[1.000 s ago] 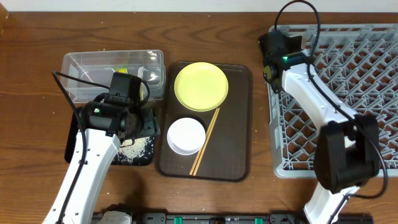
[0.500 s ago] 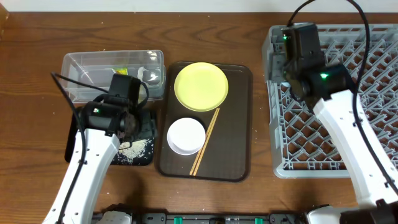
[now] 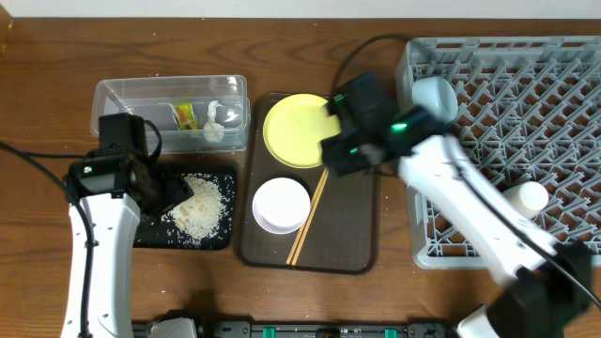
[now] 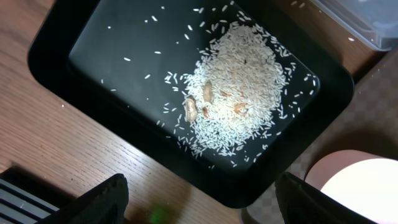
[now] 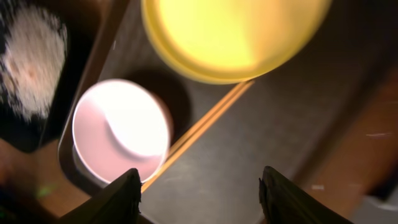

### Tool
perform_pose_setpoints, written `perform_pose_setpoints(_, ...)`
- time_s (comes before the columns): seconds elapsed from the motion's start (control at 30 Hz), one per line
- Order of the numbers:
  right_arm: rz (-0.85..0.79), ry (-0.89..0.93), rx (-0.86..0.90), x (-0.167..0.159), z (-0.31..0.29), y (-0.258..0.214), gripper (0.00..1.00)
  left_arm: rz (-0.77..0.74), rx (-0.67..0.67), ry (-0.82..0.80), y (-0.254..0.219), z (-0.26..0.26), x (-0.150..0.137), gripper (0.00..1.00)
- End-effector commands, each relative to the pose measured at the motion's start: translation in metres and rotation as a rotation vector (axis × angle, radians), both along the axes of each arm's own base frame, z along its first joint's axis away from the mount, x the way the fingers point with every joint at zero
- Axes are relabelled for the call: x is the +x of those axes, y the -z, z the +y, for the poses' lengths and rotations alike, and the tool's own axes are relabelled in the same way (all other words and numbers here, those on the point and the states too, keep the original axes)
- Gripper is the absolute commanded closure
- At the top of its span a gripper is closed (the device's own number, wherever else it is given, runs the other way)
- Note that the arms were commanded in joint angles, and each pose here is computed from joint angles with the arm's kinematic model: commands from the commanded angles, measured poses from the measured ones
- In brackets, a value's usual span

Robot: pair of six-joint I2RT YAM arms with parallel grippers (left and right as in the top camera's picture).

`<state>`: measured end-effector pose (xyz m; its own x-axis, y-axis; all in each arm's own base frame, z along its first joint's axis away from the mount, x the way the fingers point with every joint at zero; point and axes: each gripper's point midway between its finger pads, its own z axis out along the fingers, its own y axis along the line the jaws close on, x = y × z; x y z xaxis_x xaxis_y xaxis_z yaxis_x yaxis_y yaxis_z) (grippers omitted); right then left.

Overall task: Sort waste into correct bins and load items into the dishwasher rack
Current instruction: 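Move the right gripper to the white bowl and grasp its rim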

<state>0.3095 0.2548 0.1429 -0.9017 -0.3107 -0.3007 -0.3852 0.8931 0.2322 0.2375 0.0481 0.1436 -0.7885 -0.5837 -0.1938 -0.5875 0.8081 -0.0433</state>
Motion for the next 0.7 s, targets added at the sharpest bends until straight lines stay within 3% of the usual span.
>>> perform_pose_setpoints(0.0,0.100,-0.005,-0.022,-0.019,0.022,0.030,0.43,0.000,-0.018,-0.017,0.000,0.000,0.001,0.21)
perform_pose_setpoints(0.27,0.231,-0.010,-0.121,-0.037,0.043,0.100,0.58,0.000,-0.018,-0.017,0.000,0.000,0.001,0.21)
perform_pose_setpoints(0.43,0.234,0.004,-0.124,-0.033,0.047,0.114,0.67,0.001,-0.018,-0.017,0.000,0.000,0.001,0.21)
perform_pose_setpoints(0.53,0.225,0.007,-0.115,-0.031,0.050,0.115,0.82,0.001,-0.019,-0.017,0.000,0.000,0.001,0.21)
perform_pose_setpoints(0.67,0.223,0.030,-0.114,-0.029,0.050,0.115,0.95,0.001,-0.019,-0.017,0.000,0.000,0.001,0.21)
